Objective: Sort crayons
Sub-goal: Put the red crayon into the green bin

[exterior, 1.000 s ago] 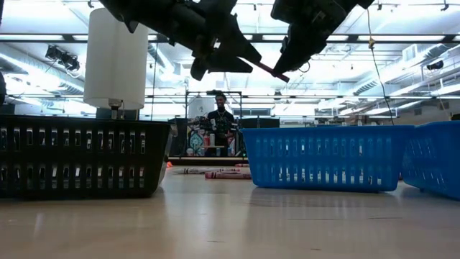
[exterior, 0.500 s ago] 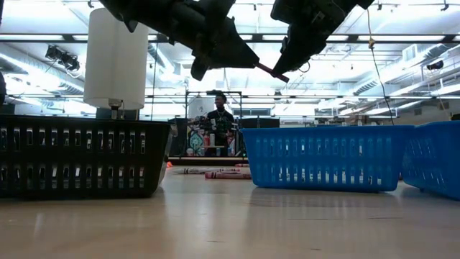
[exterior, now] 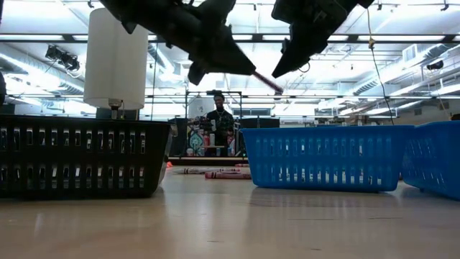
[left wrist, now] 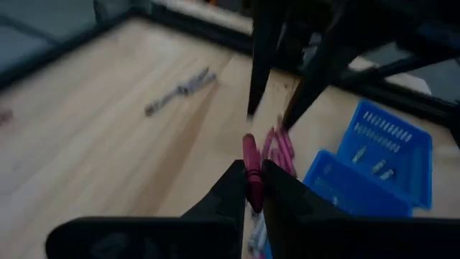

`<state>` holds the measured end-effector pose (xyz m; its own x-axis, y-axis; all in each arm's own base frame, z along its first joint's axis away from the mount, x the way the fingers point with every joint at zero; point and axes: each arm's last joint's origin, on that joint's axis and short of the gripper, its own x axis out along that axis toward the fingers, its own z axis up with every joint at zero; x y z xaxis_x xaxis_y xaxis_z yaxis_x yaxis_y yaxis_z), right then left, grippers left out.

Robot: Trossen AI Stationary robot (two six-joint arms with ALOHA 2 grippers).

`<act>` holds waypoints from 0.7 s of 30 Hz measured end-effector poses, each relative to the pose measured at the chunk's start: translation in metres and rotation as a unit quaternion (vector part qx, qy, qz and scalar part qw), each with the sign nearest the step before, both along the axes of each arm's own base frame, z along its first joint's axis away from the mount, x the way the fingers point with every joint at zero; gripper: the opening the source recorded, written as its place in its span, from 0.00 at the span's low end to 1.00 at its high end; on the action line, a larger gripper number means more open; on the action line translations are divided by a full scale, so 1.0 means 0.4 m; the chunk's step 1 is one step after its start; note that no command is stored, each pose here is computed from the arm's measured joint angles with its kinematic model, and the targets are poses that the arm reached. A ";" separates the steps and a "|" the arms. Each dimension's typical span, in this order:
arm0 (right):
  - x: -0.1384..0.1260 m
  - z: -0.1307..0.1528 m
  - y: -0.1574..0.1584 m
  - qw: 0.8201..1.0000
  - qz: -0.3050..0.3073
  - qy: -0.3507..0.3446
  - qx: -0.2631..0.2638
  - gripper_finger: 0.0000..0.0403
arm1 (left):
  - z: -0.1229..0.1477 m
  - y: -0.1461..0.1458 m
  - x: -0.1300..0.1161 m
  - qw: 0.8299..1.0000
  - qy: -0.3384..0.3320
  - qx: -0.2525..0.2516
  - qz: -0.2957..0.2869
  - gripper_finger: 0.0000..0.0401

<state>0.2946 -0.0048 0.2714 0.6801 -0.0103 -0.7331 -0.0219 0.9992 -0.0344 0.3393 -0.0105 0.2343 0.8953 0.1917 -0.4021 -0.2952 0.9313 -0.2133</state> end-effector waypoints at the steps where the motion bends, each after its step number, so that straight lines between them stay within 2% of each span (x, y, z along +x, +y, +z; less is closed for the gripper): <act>1: -0.001 -0.001 -0.001 1.000 -0.002 0.003 0.002 0.28 | -0.003 0.000 -0.002 1.000 0.007 -0.011 0.001 0.09; 7: -0.013 -0.012 -0.016 0.999 -0.018 0.036 -0.002 0.37 | 0.019 -0.020 -0.052 0.992 0.057 -0.110 -0.038 0.09; 14: -0.024 -0.017 -0.057 0.997 -0.047 0.057 -0.031 0.37 | 0.073 -0.065 -0.150 0.976 0.113 -0.183 -0.043 0.09; 19: -0.027 -0.016 -0.097 0.995 -0.076 0.055 -0.032 0.37 | 0.084 -0.105 -0.204 0.958 0.160 -0.238 -0.032 0.09; 21: -0.029 -0.016 -0.108 0.995 -0.080 0.054 -0.025 0.37 | 0.081 -0.127 -0.223 0.942 0.191 -0.272 -0.038 0.09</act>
